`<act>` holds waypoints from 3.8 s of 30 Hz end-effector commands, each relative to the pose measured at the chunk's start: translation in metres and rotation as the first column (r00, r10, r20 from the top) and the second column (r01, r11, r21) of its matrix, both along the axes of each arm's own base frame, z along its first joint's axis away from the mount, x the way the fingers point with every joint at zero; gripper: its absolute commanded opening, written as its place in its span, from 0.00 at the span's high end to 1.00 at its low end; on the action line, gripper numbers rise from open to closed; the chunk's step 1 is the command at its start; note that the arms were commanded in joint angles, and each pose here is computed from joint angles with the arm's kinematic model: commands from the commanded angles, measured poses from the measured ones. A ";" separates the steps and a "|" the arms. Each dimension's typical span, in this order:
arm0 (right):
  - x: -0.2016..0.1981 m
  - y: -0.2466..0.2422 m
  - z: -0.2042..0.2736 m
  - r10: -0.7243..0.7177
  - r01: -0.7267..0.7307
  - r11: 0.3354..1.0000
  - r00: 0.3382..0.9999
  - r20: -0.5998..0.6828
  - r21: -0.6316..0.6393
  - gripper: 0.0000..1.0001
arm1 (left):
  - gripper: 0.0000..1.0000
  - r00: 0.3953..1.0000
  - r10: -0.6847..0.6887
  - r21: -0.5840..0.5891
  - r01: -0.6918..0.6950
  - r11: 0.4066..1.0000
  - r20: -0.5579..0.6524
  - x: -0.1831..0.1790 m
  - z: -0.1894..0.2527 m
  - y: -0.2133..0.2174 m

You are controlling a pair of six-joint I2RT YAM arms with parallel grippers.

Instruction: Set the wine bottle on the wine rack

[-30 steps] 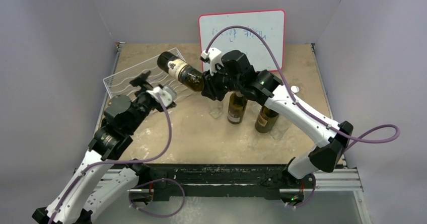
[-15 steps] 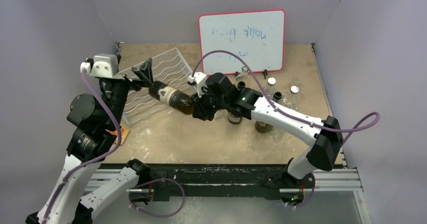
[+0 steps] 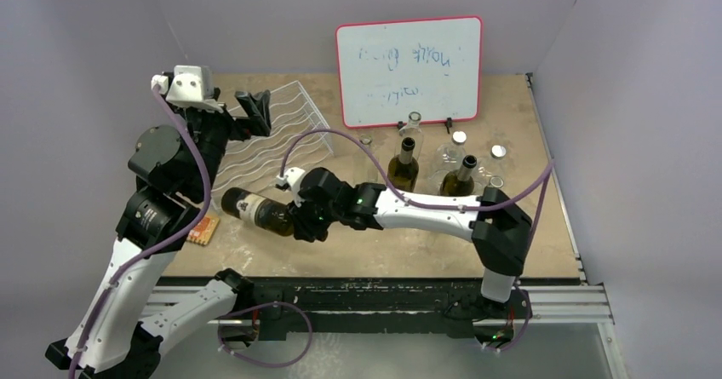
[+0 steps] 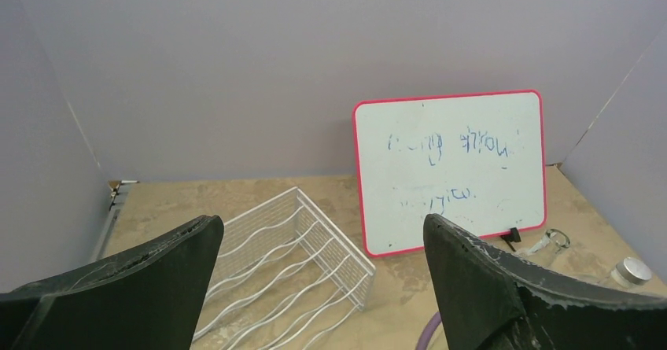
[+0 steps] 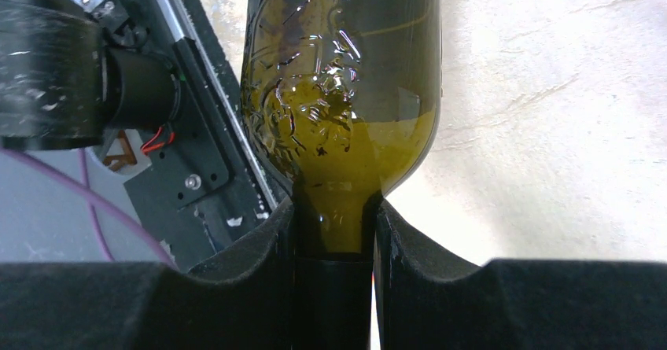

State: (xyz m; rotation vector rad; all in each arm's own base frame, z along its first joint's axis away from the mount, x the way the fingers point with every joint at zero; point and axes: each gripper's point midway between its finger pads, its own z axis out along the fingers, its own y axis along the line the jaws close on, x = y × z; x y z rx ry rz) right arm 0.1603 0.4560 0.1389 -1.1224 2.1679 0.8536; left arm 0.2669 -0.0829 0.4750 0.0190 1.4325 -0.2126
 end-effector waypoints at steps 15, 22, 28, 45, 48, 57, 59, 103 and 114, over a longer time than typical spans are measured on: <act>0.028 0.089 0.046 -0.179 0.191 0.886 0.981 -0.067 0.423 1.00 | 0.00 0.997 -0.018 -0.043 0.015 0.999 -0.072 -0.010 0.011 0.001; 0.030 0.113 0.038 -0.214 0.245 0.840 0.970 -0.119 0.484 1.00 | 0.00 0.992 -0.034 -0.059 0.027 0.998 -0.122 -0.007 0.012 -0.005; 0.037 0.137 0.028 -0.284 0.327 0.798 0.945 -0.163 0.506 1.00 | 0.00 0.984 -0.073 -0.099 0.057 0.993 -0.163 -0.013 0.012 -0.011; 0.073 0.162 0.034 -0.431 0.492 0.640 0.866 -0.255 0.589 1.00 | 0.00 0.974 -0.114 -0.165 0.082 0.983 -0.194 -0.025 0.013 -0.013; 0.075 0.172 0.035 -0.423 0.489 0.635 0.868 -0.260 0.599 1.00 | 0.00 0.973 -0.115 -0.172 0.080 0.982 -0.199 -0.027 0.013 -0.012; 0.085 0.197 0.033 -0.416 0.505 0.618 0.860 -0.295 0.603 0.93 | 0.01 0.971 -0.111 -0.179 0.073 0.981 -0.212 -0.030 0.010 -0.010; 0.086 0.203 0.031 -0.410 0.500 0.629 0.864 -0.292 0.595 0.89 | 0.01 0.969 -0.112 -0.178 0.073 0.981 -0.220 -0.030 0.008 -0.011; 0.108 0.110 0.141 -0.377 0.241 0.716 0.923 0.073 0.656 0.33 | 0.01 0.998 -0.061 -0.189 0.063 0.980 0.017 -0.067 0.070 0.025; 0.150 -0.028 0.214 -0.622 0.421 0.715 0.747 0.234 0.558 0.32 | 0.00 0.992 -0.089 -0.172 0.103 0.980 0.086 -0.081 0.073 0.027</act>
